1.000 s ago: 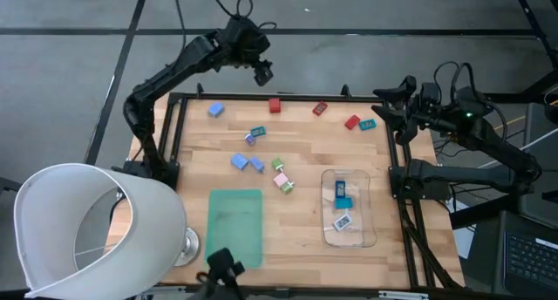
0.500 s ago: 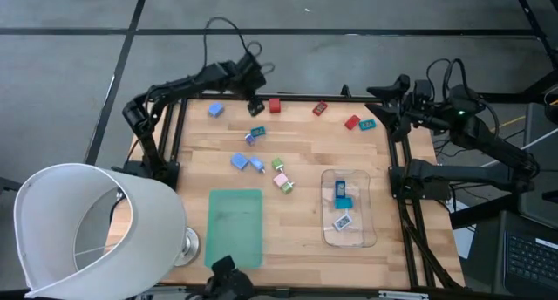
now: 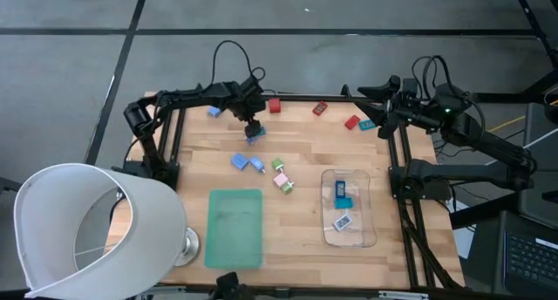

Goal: Pick & Place Office items
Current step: Put the left light blue digital clock into the transparent bin

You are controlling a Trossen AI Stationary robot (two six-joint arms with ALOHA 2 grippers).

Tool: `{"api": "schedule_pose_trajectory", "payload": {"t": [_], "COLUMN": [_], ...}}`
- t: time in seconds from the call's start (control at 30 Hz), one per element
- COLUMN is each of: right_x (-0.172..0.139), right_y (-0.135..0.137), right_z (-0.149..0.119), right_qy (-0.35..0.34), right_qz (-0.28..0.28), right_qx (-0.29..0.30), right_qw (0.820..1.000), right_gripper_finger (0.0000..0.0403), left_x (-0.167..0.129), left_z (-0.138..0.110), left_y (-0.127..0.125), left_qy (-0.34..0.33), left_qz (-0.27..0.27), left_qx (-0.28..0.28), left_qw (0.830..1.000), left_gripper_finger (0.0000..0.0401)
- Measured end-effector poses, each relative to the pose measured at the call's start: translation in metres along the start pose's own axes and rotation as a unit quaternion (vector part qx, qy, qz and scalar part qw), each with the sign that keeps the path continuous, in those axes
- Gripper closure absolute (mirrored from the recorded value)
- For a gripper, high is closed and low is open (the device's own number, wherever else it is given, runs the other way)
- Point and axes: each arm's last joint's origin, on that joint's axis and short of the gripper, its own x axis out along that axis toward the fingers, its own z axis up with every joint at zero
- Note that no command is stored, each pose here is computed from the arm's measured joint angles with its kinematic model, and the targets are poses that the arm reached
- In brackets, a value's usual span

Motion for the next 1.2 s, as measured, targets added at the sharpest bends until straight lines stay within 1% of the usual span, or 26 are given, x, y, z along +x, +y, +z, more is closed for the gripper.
{"api": "schedule_pose_trajectory", "payload": {"t": [0.13,0.23,0.57,0.77,0.87,1.0,1.13,1.2], "right_x": [0.003,0.005,0.011,0.011,0.011,0.011,0.011,0.011], "right_y": [0.000,-0.001,-0.002,-0.002,-0.002,-0.002,-0.002,-0.002], "right_z": [-0.001,-0.002,-0.005,-0.005,-0.005,-0.005,-0.005,-0.005], "right_qy": [0.004,0.008,0.019,0.019,0.019,0.019,0.019,0.019], "right_qz": [-0.001,-0.002,-0.001,-0.001,-0.001,-0.001,-0.001,-0.001], "right_qx": [0.000,-0.002,-0.005,-0.005,-0.004,0.001,0.005,0.006], "right_qw": [1.000,1.000,1.000,1.000,1.000,1.000,1.000,1.000], "right_gripper_finger": [0.0140,0.0140,0.0140,0.0140,0.0140,0.0140,0.0140,0.0140], "left_x": [0.005,0.009,0.013,0.034,0.045,0.056,0.063,0.068], "left_z": [-0.006,-0.010,-0.011,-0.015,-0.016,-0.013,-0.012,-0.013], "left_y": [-0.003,-0.005,-0.003,-0.005,-0.009,-0.014,-0.015,-0.014], "left_qy": [0.013,0.015,0.017,0.046,0.055,0.046,0.045,0.051], "left_qz": [-0.004,-0.004,-0.004,-0.024,-0.025,-0.026,-0.022,-0.013], "left_qx": [0.007,0.026,0.039,0.036,0.036,0.036,0.021,0.008], "left_qw": [1.000,1.000,0.999,0.998,0.998,0.998,0.999,0.999], "left_gripper_finger": [0.0113,0.0115,0.0096,0.0093,0.0093,0.0093,0.0093,0.0093]}}
